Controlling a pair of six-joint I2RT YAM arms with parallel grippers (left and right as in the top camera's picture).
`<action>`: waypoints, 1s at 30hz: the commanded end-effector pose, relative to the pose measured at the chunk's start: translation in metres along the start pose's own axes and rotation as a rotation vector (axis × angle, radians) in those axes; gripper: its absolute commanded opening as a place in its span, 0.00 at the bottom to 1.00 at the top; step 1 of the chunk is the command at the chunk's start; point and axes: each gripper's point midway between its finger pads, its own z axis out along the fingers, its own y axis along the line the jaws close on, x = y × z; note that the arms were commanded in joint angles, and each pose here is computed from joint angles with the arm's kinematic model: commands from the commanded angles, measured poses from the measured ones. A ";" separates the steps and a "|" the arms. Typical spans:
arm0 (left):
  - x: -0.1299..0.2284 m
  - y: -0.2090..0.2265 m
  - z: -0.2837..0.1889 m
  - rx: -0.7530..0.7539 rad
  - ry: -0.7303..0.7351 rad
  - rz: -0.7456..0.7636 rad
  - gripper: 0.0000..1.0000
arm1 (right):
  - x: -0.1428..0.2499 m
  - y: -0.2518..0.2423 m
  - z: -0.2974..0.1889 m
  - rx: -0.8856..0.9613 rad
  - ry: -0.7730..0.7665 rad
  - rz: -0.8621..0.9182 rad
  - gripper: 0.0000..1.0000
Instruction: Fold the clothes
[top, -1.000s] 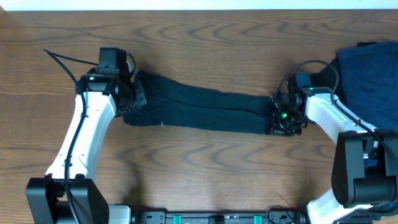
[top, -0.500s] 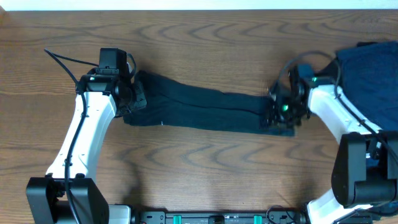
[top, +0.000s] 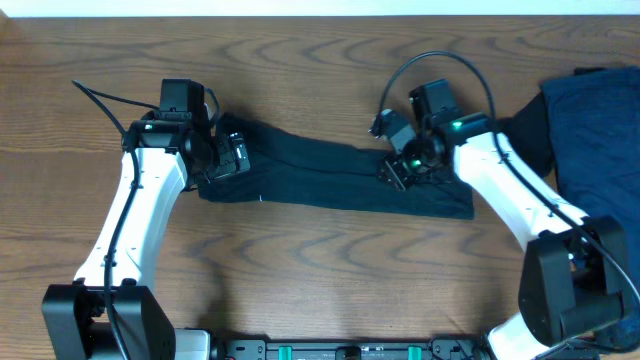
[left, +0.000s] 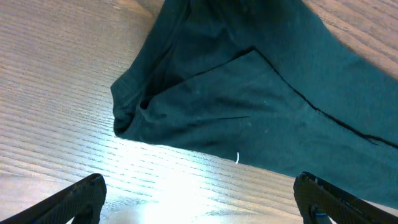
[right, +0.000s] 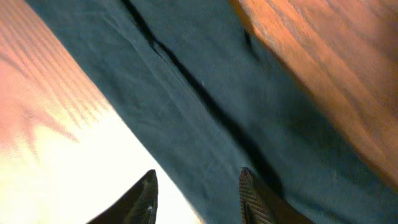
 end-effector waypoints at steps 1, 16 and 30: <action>0.004 0.004 0.005 -0.016 0.020 -0.006 0.98 | -0.002 -0.003 0.014 0.061 0.012 -0.126 0.54; 0.004 0.004 0.005 -0.016 0.020 -0.006 0.98 | 0.003 -0.001 0.052 0.001 0.046 -0.292 0.49; 0.004 0.004 0.005 -0.016 0.020 -0.006 0.98 | 0.002 -0.007 0.071 0.001 0.044 -0.320 0.35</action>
